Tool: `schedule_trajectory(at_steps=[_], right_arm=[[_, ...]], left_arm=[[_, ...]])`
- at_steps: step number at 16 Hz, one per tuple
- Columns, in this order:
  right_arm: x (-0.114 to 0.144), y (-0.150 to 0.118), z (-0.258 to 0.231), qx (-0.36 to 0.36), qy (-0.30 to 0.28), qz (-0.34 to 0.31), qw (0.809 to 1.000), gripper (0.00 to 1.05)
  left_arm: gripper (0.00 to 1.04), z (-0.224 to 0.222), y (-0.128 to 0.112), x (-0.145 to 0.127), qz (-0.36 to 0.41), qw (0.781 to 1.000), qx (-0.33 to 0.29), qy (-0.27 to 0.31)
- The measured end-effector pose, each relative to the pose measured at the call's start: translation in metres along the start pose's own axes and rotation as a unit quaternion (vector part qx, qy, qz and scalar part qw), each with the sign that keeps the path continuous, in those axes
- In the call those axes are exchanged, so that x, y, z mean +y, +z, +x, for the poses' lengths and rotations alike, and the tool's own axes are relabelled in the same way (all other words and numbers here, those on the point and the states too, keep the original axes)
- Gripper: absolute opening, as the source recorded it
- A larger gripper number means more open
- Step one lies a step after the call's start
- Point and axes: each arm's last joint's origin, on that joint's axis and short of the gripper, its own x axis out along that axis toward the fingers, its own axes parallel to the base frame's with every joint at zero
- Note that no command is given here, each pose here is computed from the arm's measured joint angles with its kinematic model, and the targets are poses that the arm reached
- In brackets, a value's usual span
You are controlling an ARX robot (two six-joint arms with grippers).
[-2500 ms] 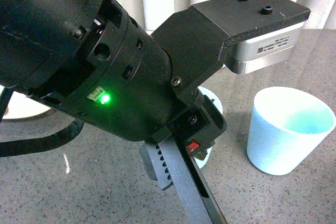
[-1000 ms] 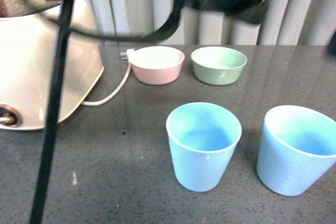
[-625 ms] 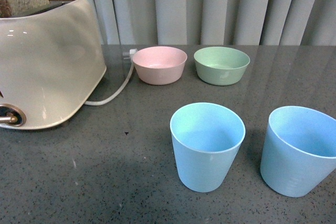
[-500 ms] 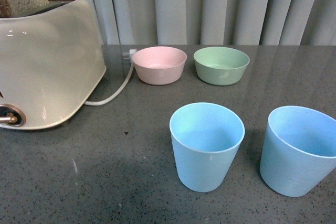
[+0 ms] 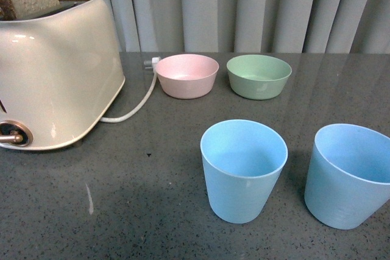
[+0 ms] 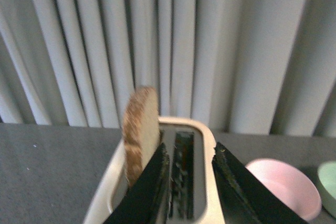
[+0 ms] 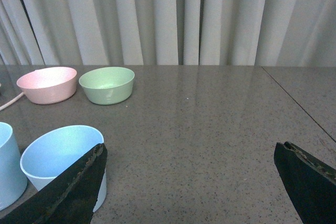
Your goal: Stack blue cups with both arms
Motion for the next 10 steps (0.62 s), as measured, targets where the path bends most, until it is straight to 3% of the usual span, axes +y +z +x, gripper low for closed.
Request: schedule_trajectory(at_steps=[3, 10], right_arm=[[0.000, 0.000, 0.000, 0.000, 0.000, 0.000, 1.000, 0.98], [0.000, 0.000, 0.000, 0.000, 0.000, 0.000, 1.000, 0.98]], left_arm=[[0.00, -0.031, -0.039, 0.013, 0.006, 0.999, 0.029, -0.017], [0.01, -0.088, -0.076, 0.039, 0.007, 0.999, 0.030, -0.010]])
